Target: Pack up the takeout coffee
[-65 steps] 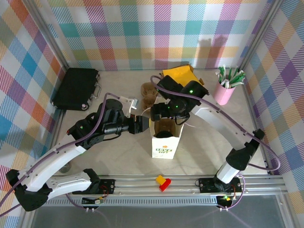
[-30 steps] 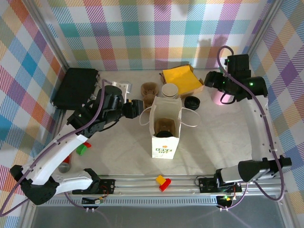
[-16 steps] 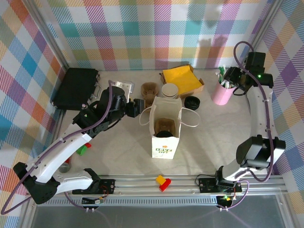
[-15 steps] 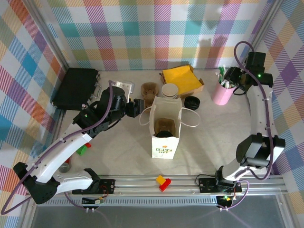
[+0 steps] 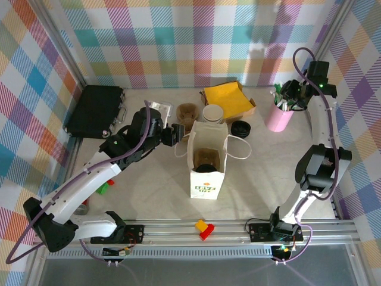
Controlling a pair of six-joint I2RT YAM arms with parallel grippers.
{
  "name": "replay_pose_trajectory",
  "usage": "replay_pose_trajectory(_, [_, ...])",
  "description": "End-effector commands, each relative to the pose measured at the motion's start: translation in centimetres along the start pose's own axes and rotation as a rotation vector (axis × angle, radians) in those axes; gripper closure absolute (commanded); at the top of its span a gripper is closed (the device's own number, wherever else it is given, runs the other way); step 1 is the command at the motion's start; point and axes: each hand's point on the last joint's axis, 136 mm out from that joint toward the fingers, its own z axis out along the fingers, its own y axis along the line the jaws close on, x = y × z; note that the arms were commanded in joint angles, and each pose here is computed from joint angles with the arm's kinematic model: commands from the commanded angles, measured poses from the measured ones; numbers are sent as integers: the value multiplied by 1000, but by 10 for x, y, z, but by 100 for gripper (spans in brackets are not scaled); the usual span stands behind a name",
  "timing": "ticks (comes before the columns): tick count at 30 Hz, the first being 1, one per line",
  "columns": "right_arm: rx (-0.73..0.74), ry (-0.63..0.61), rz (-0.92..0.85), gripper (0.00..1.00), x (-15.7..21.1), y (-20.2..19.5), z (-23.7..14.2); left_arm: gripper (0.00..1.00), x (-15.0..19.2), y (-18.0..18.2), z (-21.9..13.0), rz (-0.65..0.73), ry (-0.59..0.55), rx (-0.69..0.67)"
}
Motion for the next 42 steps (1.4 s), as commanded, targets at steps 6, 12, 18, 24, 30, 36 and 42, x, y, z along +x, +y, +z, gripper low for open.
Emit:
replay_pose_trajectory(6, [-47, -45, -30, 52, -29, 10, 19, 39, -4, 3, 12, 19, -11, 5])
replay_pose_trajectory(12, [-48, -30, -23, 59, -33, 9, 36, 39, -3, 2, 20, 23, 7, 8])
replay_pose_trajectory(18, [-63, -11, -16, 61, -32, 9, 47, 39, -2, 2, 23, 22, 16, 10])
replay_pose_trajectory(24, [-77, 11, -9, 62, -28, 10, 54, 39, -2, 3, 23, 20, 18, 9])
replay_pose_trajectory(30, [-91, 24, -9, 63, -26, 12, 57, 39, 0, 4, 23, 19, 28, 8])
replay_pose_trajectory(36, [-112, 39, -5, 63, -22, 15, 58, 39, 1, 4, 23, 14, 37, 11])
replay_pose_trajectory(42, [-128, 41, -9, 65, -21, 17, 57, 39, 3, 3, 25, 12, 48, 14])
